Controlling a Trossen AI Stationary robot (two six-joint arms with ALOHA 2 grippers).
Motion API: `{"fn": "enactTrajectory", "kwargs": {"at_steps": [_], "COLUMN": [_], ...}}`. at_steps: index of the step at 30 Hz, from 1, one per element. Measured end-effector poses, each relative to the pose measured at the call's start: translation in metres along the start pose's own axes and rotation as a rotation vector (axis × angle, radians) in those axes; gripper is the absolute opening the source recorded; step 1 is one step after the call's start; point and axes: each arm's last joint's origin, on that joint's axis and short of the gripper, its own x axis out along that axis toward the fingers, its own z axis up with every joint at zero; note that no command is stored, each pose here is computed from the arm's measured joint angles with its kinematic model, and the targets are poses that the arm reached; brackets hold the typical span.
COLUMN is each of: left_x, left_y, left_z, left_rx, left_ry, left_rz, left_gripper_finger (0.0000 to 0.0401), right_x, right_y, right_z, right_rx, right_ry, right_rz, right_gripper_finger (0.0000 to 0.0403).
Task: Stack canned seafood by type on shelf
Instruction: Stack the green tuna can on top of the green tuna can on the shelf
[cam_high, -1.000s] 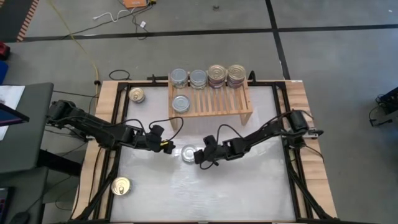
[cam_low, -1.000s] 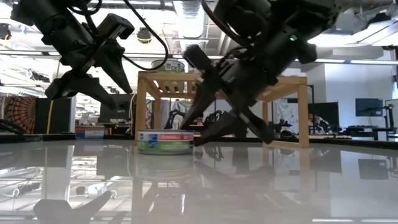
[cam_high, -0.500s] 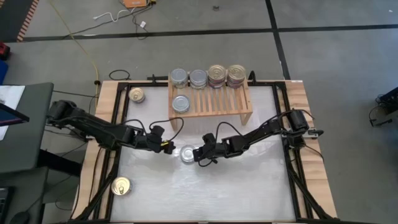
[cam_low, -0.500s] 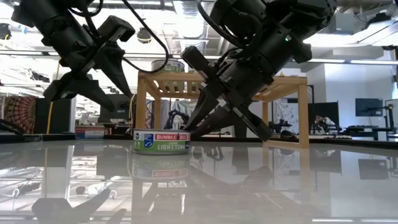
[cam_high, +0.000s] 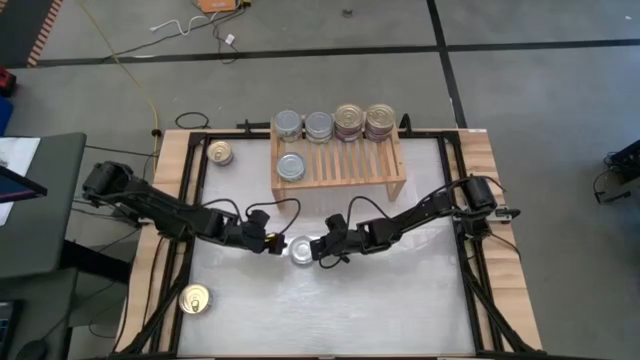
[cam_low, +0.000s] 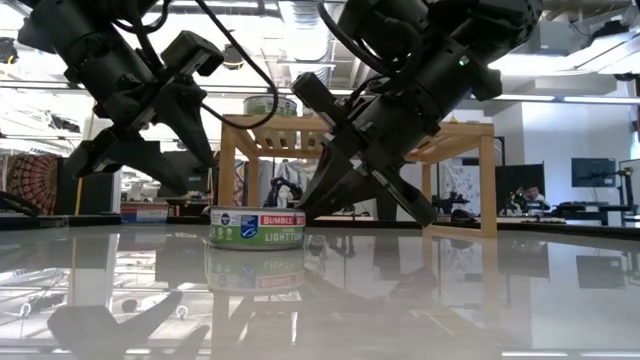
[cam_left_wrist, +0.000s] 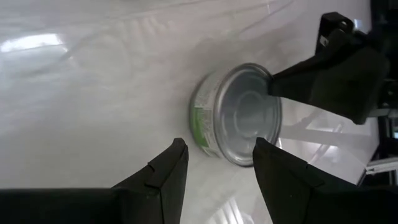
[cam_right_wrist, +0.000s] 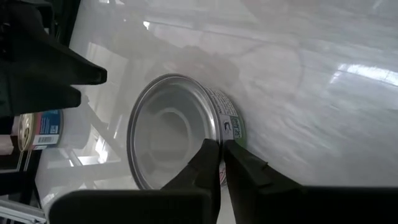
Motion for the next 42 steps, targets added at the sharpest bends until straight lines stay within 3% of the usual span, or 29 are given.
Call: {"fn": "enactTrajectory", "kwargs": {"at_steps": [8, 17, 42], "left_x": [0.010, 0.035, 0.036], "left_y": [0.002, -0.002, -0.004], "left_z": [-0.006, -0.014, -0.016], "left_rx": [-0.009, -0.047, -0.114], "left_ry": [-0.016, 0.007, 0.059], "left_rz": [0.015, -0.054, -0.082], "left_gripper_finger": [0.0172, 0.0172, 0.0172], "right_x": [0.000, -0.001, -0.002], "right_y": [-0.001, -0.001, -0.002], "right_z": [-0.001, -0.004, -0.006], "right_rx": [-0.029, -0.039, -0.062], "right_ry": [0.004, 0.012, 0.019], "right_rz": [-0.011, -0.018, -0.029], "right_gripper_finger": [0.0048, 0.0021, 0.0022]}}
